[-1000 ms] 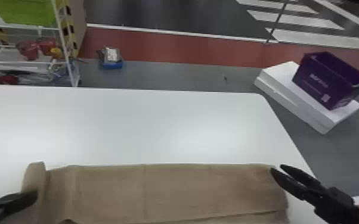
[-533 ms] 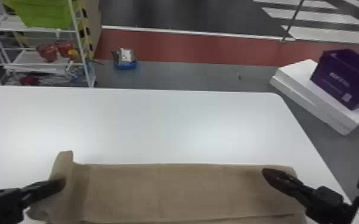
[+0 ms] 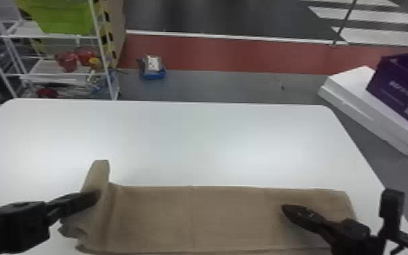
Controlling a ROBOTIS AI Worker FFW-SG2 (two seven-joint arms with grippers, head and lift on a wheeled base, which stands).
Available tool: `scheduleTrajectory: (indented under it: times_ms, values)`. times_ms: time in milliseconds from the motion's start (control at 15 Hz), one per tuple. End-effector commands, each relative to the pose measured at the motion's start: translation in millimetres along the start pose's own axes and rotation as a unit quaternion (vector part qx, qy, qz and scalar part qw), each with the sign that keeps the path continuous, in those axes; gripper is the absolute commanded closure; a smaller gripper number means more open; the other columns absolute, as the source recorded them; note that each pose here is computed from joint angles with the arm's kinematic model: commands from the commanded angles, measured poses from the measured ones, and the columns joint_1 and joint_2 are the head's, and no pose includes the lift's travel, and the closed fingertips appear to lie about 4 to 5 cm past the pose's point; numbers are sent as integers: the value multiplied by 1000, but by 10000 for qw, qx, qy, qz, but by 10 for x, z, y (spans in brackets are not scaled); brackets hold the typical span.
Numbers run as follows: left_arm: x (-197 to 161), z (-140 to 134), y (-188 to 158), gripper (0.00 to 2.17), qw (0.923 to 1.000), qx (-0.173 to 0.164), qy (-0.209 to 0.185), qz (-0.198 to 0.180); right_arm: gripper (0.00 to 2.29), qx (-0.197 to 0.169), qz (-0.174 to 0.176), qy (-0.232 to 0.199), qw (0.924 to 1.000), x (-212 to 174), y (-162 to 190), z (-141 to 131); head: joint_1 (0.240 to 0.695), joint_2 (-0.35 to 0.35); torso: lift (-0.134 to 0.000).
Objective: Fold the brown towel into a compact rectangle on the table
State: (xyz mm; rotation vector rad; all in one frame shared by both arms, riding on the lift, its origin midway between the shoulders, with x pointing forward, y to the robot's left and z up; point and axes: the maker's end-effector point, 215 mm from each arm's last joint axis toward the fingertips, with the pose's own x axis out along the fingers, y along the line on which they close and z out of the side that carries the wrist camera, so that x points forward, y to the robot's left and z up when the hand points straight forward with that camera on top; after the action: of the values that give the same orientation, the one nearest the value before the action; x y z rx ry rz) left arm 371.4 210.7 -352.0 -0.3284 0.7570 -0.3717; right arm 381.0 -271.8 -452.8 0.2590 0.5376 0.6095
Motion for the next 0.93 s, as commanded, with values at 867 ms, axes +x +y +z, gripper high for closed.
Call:
scheduleTrajectory:
  times_ms: [867]
  values:
    - [-101,437,-409,1565,9966,190,-480,-644,2010,35,695,576,9959,859,674,-346,695,4,-123]
